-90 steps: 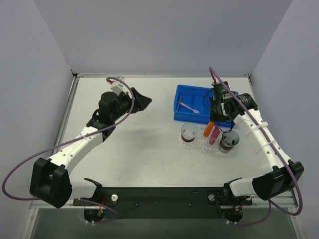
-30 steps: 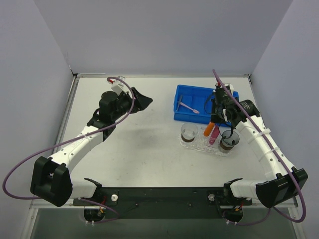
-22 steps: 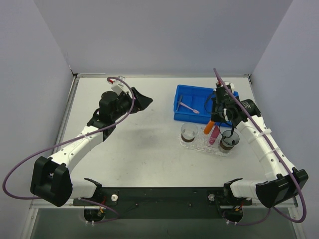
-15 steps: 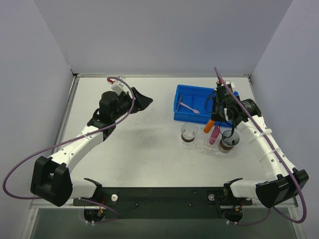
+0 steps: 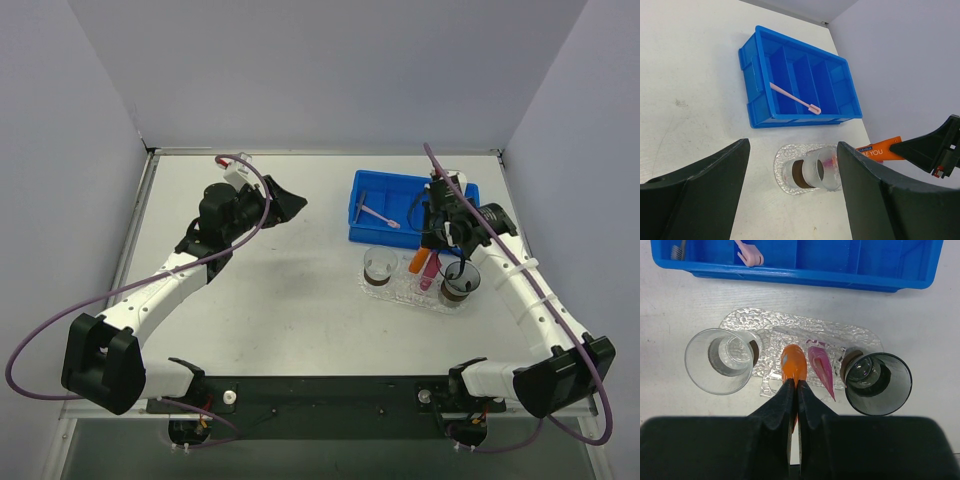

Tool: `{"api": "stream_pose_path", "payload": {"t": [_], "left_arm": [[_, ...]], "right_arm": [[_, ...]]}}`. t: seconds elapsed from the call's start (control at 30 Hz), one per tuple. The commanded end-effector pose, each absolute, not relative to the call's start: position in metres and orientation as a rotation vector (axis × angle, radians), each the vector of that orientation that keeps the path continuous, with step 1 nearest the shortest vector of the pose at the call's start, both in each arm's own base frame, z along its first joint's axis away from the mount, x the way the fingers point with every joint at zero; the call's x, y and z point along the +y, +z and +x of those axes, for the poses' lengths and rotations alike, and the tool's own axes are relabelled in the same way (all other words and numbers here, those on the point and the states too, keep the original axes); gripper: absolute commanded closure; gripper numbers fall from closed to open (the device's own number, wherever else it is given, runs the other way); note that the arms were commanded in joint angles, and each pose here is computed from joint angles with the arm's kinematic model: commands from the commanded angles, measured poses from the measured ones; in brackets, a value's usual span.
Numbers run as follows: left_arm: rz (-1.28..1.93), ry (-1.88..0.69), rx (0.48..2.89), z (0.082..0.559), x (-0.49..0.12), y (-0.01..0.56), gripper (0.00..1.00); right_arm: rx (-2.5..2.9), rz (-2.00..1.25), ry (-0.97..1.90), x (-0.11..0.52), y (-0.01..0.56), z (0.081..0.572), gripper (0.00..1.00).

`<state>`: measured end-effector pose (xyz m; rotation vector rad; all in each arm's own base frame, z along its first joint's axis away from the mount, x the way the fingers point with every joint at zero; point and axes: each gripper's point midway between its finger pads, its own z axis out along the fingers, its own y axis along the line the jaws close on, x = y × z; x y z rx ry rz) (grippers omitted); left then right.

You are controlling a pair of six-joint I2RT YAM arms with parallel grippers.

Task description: Prepare toiletry sets of a toothbrush and toothpaste on the tray

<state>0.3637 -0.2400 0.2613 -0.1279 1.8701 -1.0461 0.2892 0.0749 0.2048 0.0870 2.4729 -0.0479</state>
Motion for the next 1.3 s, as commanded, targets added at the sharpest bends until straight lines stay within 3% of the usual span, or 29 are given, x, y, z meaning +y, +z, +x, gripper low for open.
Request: {"api": "stream_pose_path", "payload": {"t": [0.0,1.27], "left_arm": [[-0.103,-1.085,1.760,0.369,-0.242,0.298,0.19],[-0.119,-1.092,1.770,0.370,-0.242,0.295,0.19]], "right_arm": [[2.407,0.091,-0.051,0.074,0.212,0.294,1.00],[2.415,-0.035,-0.009,0.090,0.148,0.302,1.00]]}}
